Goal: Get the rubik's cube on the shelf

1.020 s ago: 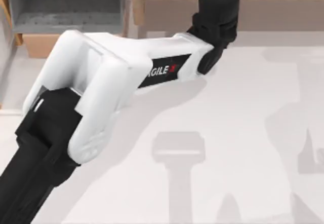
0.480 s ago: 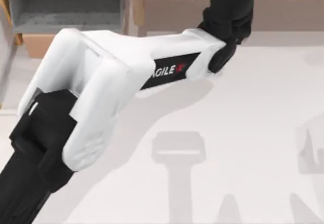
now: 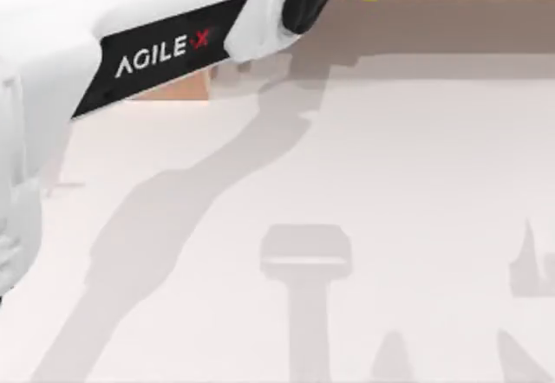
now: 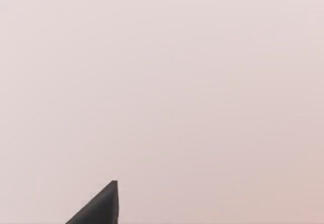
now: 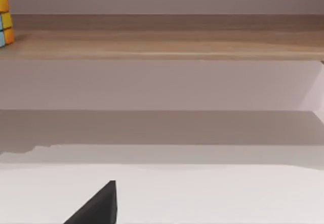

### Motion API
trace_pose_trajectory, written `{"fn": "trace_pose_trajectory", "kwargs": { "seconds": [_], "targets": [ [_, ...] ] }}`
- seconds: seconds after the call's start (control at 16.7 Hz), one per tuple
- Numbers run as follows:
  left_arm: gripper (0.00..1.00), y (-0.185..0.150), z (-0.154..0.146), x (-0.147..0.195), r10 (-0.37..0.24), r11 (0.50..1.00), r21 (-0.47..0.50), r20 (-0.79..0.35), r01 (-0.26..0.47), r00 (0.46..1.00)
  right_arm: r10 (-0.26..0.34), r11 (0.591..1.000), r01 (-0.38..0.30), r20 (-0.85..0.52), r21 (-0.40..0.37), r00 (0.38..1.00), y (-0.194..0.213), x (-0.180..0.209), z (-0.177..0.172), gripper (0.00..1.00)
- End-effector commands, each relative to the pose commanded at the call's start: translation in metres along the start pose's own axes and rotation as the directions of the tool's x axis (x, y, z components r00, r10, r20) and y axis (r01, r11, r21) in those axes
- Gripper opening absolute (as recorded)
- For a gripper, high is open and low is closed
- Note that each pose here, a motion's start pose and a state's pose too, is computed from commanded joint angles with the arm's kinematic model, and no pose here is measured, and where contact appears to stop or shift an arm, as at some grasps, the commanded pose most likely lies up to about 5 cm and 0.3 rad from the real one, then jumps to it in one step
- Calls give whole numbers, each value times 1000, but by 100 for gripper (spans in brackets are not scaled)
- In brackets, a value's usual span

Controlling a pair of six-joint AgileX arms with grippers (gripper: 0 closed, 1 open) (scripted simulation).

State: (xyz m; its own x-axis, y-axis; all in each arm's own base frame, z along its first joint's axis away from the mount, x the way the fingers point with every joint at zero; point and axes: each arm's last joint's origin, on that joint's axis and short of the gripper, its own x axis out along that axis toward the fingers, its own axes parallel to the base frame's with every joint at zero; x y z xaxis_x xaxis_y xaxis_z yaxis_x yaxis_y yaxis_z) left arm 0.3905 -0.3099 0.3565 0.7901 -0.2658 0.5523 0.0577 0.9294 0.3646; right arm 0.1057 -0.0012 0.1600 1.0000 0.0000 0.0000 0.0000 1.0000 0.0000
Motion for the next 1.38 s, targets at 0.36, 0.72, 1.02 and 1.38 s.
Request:
{"fn": "trace_pose_trajectory", "kwargs": {
  "seconds": [0.36,0.72,1.02,1.38],
  "targets": [
    [100,181,-33,-19,16,770,626,174,-123,985,0,1000,0,0,0,1000,0,0,0,100],
    [100,323,-108,-131,-63,259,965,60,-42,996,0,1000,0,0,0,1000,0,0,0,100],
    [100,378,-166,-263,-21,86,971,-223,224,975,0,1000,0,0,0,1000,0,0,0,100],
    [100,363,-210,-382,61,277,820,-535,501,843,0,1000,0,0,0,1000,0,0,0,100]
  ]
}}
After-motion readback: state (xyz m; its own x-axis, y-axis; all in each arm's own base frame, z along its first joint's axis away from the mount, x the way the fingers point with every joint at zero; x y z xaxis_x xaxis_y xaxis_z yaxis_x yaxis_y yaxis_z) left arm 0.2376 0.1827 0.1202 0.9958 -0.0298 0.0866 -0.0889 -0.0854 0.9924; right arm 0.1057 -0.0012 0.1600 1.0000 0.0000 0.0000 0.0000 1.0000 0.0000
